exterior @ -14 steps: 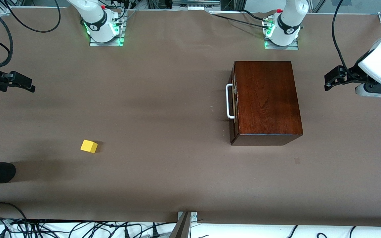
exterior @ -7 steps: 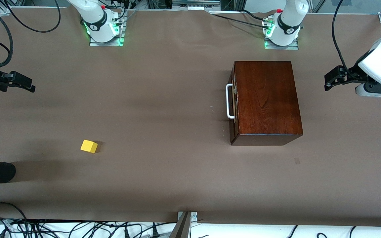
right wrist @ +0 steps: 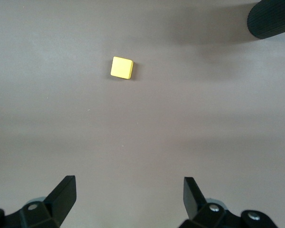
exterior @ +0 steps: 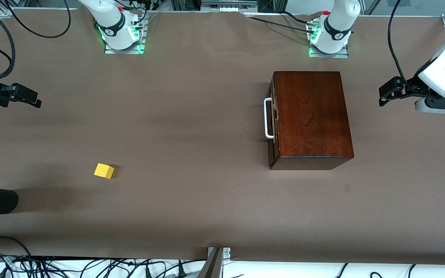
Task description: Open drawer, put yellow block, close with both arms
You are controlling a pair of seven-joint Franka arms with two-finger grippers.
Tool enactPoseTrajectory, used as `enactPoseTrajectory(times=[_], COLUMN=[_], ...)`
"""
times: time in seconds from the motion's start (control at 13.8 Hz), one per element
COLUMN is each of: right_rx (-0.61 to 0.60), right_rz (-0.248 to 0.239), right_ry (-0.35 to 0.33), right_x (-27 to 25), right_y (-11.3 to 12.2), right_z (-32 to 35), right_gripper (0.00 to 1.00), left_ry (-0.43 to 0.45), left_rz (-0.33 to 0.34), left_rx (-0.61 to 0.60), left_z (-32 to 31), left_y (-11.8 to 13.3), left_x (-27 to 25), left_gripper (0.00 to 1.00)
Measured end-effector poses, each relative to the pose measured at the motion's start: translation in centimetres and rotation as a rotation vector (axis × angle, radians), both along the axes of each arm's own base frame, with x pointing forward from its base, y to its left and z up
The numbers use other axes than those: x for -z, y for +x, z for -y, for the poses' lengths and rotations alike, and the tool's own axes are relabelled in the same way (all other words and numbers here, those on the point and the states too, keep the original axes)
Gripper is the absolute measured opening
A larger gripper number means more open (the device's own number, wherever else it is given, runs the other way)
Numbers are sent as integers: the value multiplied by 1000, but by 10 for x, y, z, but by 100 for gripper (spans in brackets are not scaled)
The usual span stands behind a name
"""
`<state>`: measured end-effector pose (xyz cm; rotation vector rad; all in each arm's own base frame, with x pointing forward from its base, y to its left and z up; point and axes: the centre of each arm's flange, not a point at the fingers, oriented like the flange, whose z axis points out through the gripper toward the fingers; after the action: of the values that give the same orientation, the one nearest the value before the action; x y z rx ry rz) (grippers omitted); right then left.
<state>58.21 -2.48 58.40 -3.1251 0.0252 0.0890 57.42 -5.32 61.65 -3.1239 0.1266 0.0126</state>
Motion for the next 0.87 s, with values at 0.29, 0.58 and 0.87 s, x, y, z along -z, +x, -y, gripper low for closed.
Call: enactPoseTrajectory(times=[0.29,0.58,0.87], right_rx=[0,0,0], right_rz=[0,0,0], right_ry=[0,0,0], right_x=[0,0,0], right_y=[0,0,0], right_z=[0,0,0], right_gripper=[100,100,100], left_ry=[0,0,2], left_rz=[0,0,-13], left_rx=[0,0,-2], left_z=[0,0,-1], left_y=[0,0,4], left_x=[0,0,7], left_gripper=[100,100,100])
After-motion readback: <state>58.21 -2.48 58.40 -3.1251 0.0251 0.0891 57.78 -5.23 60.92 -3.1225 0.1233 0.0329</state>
